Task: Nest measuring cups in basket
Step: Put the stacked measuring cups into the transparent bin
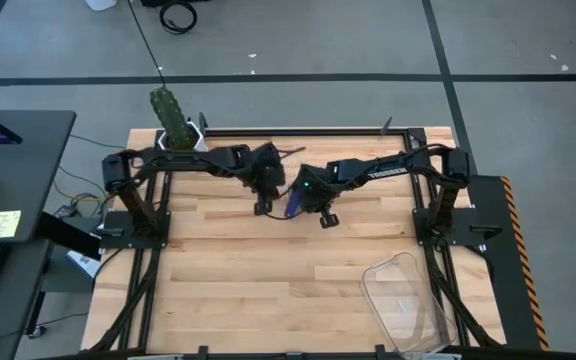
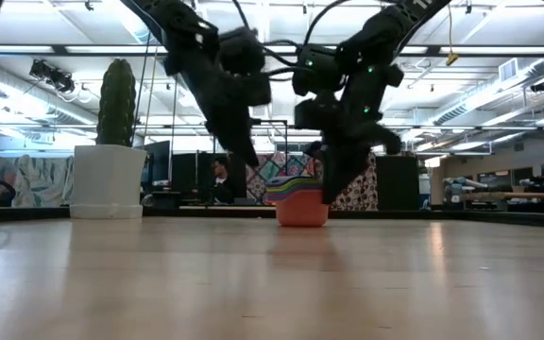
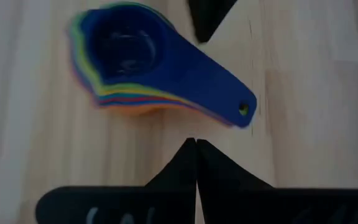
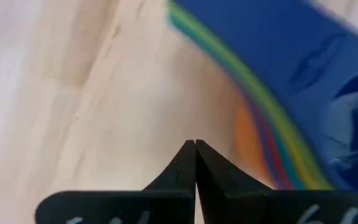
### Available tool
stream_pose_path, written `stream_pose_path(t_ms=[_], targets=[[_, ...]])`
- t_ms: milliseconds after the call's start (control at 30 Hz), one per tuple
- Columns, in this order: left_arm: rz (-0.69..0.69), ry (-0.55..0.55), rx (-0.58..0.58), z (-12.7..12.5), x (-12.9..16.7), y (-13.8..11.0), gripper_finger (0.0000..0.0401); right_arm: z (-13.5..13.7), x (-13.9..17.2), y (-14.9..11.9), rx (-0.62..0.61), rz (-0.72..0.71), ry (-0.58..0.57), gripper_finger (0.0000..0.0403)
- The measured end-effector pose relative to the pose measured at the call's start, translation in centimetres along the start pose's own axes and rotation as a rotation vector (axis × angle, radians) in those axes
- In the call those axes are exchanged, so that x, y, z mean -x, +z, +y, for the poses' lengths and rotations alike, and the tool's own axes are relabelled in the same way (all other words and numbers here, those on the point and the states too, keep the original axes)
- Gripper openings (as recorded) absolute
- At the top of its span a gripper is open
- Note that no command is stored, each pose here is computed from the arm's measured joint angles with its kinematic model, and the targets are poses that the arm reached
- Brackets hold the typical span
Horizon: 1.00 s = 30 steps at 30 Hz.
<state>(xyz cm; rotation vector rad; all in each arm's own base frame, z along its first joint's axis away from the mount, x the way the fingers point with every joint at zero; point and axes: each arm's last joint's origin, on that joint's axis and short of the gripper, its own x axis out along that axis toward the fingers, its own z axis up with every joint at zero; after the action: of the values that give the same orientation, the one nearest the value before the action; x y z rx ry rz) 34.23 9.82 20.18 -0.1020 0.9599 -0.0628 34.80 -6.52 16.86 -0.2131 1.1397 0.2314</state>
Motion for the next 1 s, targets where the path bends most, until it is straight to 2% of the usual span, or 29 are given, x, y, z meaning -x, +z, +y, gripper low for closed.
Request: stream_pose_path(t_ms=[167,367,733,1000], targets=[[0.101,-0.005,0.029,0.2,2.4,-1.1,0.0004,1.1,1.3,0.1,0.021,0.046,0.006,0.0006],[0.242,-0.042,0.043,-0.3,2.9,-2.5,0.0004,2.6,3.0,-0.1,0.052,0.119,-0.033,0.0006],[0.21,-0.058,-0.042,-1.6,2.4,-1.9,0.0004,3.4,6.5,-0.2,0.063,0.09,-0.073,0.0006],[0.186,-0.047,0.016,-1.7,2.4,-1.6,0.0009,3.6,7.6,-0.3,0.061,0.07,-0.082,0.0012]])
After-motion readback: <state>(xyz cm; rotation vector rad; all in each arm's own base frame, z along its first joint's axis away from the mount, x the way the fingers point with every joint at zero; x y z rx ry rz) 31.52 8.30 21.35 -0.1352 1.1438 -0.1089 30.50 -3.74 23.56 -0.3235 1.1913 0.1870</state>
